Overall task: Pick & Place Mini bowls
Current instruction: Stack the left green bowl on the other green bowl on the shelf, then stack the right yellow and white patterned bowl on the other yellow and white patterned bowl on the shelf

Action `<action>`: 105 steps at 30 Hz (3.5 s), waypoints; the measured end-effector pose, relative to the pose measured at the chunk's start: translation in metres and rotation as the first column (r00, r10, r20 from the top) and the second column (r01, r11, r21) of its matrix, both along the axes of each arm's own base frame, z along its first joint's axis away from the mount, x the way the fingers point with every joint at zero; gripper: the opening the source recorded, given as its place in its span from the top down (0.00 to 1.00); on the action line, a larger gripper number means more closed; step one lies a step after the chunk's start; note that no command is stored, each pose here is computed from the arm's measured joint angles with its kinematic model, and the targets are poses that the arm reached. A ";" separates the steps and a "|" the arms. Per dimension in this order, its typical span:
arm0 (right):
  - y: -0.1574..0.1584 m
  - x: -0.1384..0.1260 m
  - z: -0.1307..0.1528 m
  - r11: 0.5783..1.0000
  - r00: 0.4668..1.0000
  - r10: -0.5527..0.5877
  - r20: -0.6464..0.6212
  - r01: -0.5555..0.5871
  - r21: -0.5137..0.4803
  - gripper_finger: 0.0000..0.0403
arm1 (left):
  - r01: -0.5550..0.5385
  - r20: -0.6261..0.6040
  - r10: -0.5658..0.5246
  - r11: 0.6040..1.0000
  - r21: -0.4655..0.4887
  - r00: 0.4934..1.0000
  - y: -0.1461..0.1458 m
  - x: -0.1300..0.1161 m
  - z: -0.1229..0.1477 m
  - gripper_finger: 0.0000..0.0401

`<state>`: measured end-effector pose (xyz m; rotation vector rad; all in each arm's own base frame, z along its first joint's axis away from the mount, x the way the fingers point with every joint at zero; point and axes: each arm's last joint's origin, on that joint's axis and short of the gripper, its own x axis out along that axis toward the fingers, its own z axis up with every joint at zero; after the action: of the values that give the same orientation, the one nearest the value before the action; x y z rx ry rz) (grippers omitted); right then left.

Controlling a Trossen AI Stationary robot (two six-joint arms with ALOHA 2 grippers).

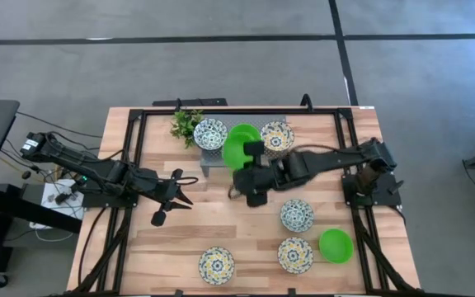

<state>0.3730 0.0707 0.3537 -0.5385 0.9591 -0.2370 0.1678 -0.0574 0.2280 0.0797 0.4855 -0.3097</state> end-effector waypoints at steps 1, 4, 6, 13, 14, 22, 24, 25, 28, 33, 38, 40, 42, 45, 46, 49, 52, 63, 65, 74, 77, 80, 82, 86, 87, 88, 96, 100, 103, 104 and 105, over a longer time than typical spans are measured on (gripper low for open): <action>-0.008 0.001 -0.002 1.000 1.000 -0.018 -0.018 0.018 -0.001 0.99 | 0.000 0.000 0.000 1.000 0.001 1.000 0.000 0.000 0.000 0.84; -0.028 0.003 -0.005 0.998 0.997 -0.066 -0.050 0.065 -0.008 0.99 | 0.001 0.000 -0.001 1.000 0.002 1.000 0.000 0.000 0.000 0.84; -0.041 0.004 -0.004 0.996 0.995 -0.093 -0.043 0.093 0.005 0.99 | 0.000 0.000 0.000 1.000 0.001 1.000 0.000 0.000 0.000 0.84; -0.072 0.007 -0.007 0.987 0.990 -0.129 -0.064 0.134 0.089 1.00 | 0.000 0.000 0.000 1.000 0.001 1.000 0.000 0.000 0.000 0.84; -0.076 0.008 -0.009 0.986 0.988 -0.136 -0.075 0.143 0.089 1.00 | 0.000 0.000 0.000 1.000 0.001 1.000 0.000 0.000 0.000 0.84; -0.090 0.012 -0.021 0.979 0.978 -0.167 -0.121 0.179 0.094 1.00 | 0.000 -0.001 0.000 1.000 0.001 1.000 0.000 0.000 0.000 0.84; -0.091 0.012 -0.020 0.978 0.981 -0.156 -0.116 0.169 0.119 1.00 | 0.000 -0.001 0.000 1.000 0.001 1.000 0.000 0.000 0.000 0.84; -0.090 0.012 -0.019 0.977 0.982 -0.148 -0.114 0.163 0.134 1.00 | 0.000 -0.001 0.000 1.000 0.001 1.000 0.000 0.000 0.000 0.84; -0.090 0.012 -0.019 0.976 0.983 -0.144 -0.117 0.161 0.150 1.00 | 0.000 -0.001 0.000 1.000 0.001 1.000 0.000 0.000 0.000 0.84; -0.090 0.012 -0.020 0.975 0.982 -0.139 -0.127 0.158 0.158 1.00 | 0.000 -0.001 0.000 1.000 0.001 1.000 0.000 0.000 0.000 0.84; -0.092 0.015 -0.026 0.973 0.979 -0.146 -0.146 0.169 0.156 1.00 | 0.000 -0.001 0.000 1.000 0.001 1.000 0.000 0.000 0.000 0.84; -0.094 0.017 -0.029 0.973 0.977 -0.149 -0.152 0.172 0.155 0.99 | 0.000 -0.001 0.000 1.000 0.001 1.000 0.000 0.000 0.000 0.84; -0.095 0.019 -0.033 0.975 0.976 -0.139 -0.170 0.165 0.149 0.99 | 0.000 -0.001 0.000 1.000 0.001 1.000 0.000 0.000 0.000 0.84; -0.097 0.026 -0.042 0.981 0.976 -0.117 -0.185 0.143 0.135 0.99 | 0.000 -0.001 0.000 1.000 0.001 1.000 0.000 0.000 0.000 0.84; -0.097 0.026 -0.043 0.982 0.974 -0.111 -0.197 0.138 0.131 0.99 | 0.000 -0.001 0.000 1.000 0.001 1.000 0.000 0.000 0.000 0.84; -0.097 0.028 -0.046 0.982 0.974 -0.110 -0.199 0.137 0.130 0.98 | 0.000 -0.001 0.000 1.000 0.001 1.000 0.000 0.000 0.000 0.84; -0.098 0.030 -0.050 0.982 0.971 -0.113 -0.211 0.141 0.124 0.97 | 0.000 -0.001 0.000 1.000 0.001 1.000 0.000 0.000 0.000 0.84; -0.098 0.028 -0.046 0.983 0.972 -0.113 -0.208 0.140 0.120 0.83 | 0.000 -0.001 0.000 1.000 0.001 1.000 0.000 0.000 0.000 0.84; -0.098 0.028 -0.046 0.984 0.971 -0.121 -0.206 0.145 0.108 0.82 | 0.000 -0.001 0.000 1.000 0.001 1.000 0.000 0.000 0.000 0.84; -0.099 0.027 -0.029 0.985 0.974 -0.155 -0.164 0.166 0.054 0.80 | 0.000 -0.001 0.000 1.000 0.001 1.000 0.000 0.000 0.000 0.84; -0.099 0.026 -0.016 0.985 0.977 -0.155 -0.143 0.164 0.056 0.80 | 0.000 -0.001 0.000 1.000 0.001 1.000 0.000 0.000 0.000 0.84; -0.097 0.023 -0.003 0.983 0.979 -0.161 -0.127 0.171 0.067 0.80 | 0.000 -0.001 0.000 1.000 0.000 1.000 0.000 0.000 0.000 0.84; -0.093 0.021 0.006 0.981 0.980 -0.167 -0.109 0.176 0.078 0.80 | 0.000 -0.001 0.000 1.000 0.000 1.000 0.000 0.000 0.000 0.84; -0.073 0.012 0.023 0.975 0.981 -0.169 -0.097 0.181 0.131 0.80 | -0.001 -0.001 0.001 1.000 0.000 1.000 0.000 0.000 0.000 0.84; -0.067 0.010 0.026 0.973 0.981 -0.164 -0.101 0.178 0.149 0.80 | -0.002 -0.002 0.002 1.000 -0.002 1.000 0.000 0.000 0.000 0.84; -0.061 0.006 0.029 0.970 0.980 -0.163 -0.110 0.179 0.161 0.80 | -0.004 -0.003 0.004 1.000 -0.006 1.000 0.000 0.000 0.000 0.84; -0.006 -0.017 0.026 0.894 0.943 -0.243 -0.229 0.309 0.324 0.80 | -0.004 -0.014 0.004 0.999 -0.038 1.000 -0.003 -0.001 0.000 0.84; 0.025 -0.023 0.017 0.836 0.932 -0.192 -0.309 0.320 0.445 0.80 | 0.025 -0.012 -0.026 0.999 -0.039 1.000 -0.008 -0.003 0.000 0.84; 0.046 -0.027 0.009 0.804 0.916 -0.209 -0.343 0.361 0.473 0.80 | 0.043 -0.010 -0.043 0.998 -0.049 0.999 -0.012 -0.004 0.001 0.84; 0.053 -0.029 0.006 0.800 0.911 -0.216 -0.353 0.372 0.470 0.80 | 0.048 -0.010 -0.048 0.998 -0.049 0.999 -0.012 -0.004 0.001 0.84; 0.059 -0.031 0.004 0.798 0.908 -0.219 -0.358 0.377 0.469 0.80 | 0.051 -0.010 -0.052 0.998 -0.049 0.999 -0.013 -0.005 0.001 0.84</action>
<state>0.3420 0.1293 0.3581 0.1064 1.3388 -0.1687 0.1632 -0.0703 0.2286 0.0433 0.4871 -0.3723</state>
